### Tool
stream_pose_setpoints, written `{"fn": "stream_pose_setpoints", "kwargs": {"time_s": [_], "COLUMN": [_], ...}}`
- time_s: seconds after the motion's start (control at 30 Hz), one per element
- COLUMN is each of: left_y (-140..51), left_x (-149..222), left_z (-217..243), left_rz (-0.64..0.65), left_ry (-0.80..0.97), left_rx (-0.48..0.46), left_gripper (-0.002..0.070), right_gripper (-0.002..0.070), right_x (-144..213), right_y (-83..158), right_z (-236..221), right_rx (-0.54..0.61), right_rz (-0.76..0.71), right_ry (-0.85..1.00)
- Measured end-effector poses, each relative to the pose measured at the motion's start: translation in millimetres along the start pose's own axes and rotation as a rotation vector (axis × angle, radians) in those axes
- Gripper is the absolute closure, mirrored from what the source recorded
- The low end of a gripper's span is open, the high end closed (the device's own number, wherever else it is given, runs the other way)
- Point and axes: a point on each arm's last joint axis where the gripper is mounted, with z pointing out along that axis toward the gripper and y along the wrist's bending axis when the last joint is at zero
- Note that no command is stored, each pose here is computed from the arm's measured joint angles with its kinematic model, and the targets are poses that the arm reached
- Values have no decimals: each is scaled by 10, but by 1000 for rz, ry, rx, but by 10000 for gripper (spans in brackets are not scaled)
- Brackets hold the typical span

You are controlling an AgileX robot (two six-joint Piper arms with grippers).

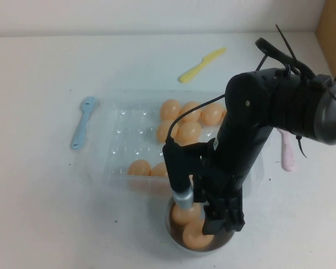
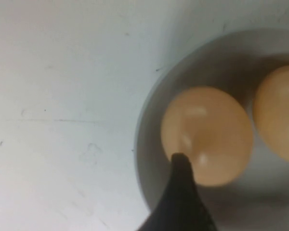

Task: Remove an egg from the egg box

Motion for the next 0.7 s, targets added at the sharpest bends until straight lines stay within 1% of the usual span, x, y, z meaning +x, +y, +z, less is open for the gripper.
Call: {"fn": "stream_pose_setpoints", "kwargs": {"time_s": [0.07, 0.13, 0.23, 0.3, 0.33, 0.4, 0.43, 0.47, 0.5, 0.57, 0.63, 0.7], "left_y": [0, 0, 0, 0, 0, 0, 0, 0, 0, 0, 0, 0], "left_x": [0, 0, 0, 0, 0, 0, 0, 0, 0, 0, 0, 0], "left_z": [0, 0, 0, 0, 0, 0, 0, 0, 0, 0, 0, 0], "left_rz": [0, 0, 0, 0, 0, 0, 0, 0, 0, 0, 0, 0], "left_ry": [0, 0, 0, 0, 0, 0, 0, 0, 0, 0, 0, 0], "left_rx": [0, 0, 0, 0, 0, 0, 0, 0, 0, 0, 0, 0], "left_gripper": [678, 678, 678, 678, 679, 678, 678, 678, 678, 678, 678, 678], "right_gripper": [194, 183, 195, 247, 297, 422, 506, 570, 612, 658, 676, 684], "right_x": [-3, -4, -6, -4, -2, 12, 20, 31, 42, 101, 172, 269], "right_y": [-1, -2, -3, -3, 2, 12, 24, 41, 65, 130, 221, 332], "right_z": [0, 0, -10, -51, -99, -219, -296, -377, -454, -579, -656, -721], "right_rx": [1, 2, 4, 4, 7, 16, 22, 30, 40, 82, 139, 223], "right_rz": [6, 8, 15, 36, 51, 95, 121, 153, 180, 229, 278, 331], "right_ry": [-3, -5, -13, -41, -66, -121, -157, -193, -226, -273, -312, -354]}}
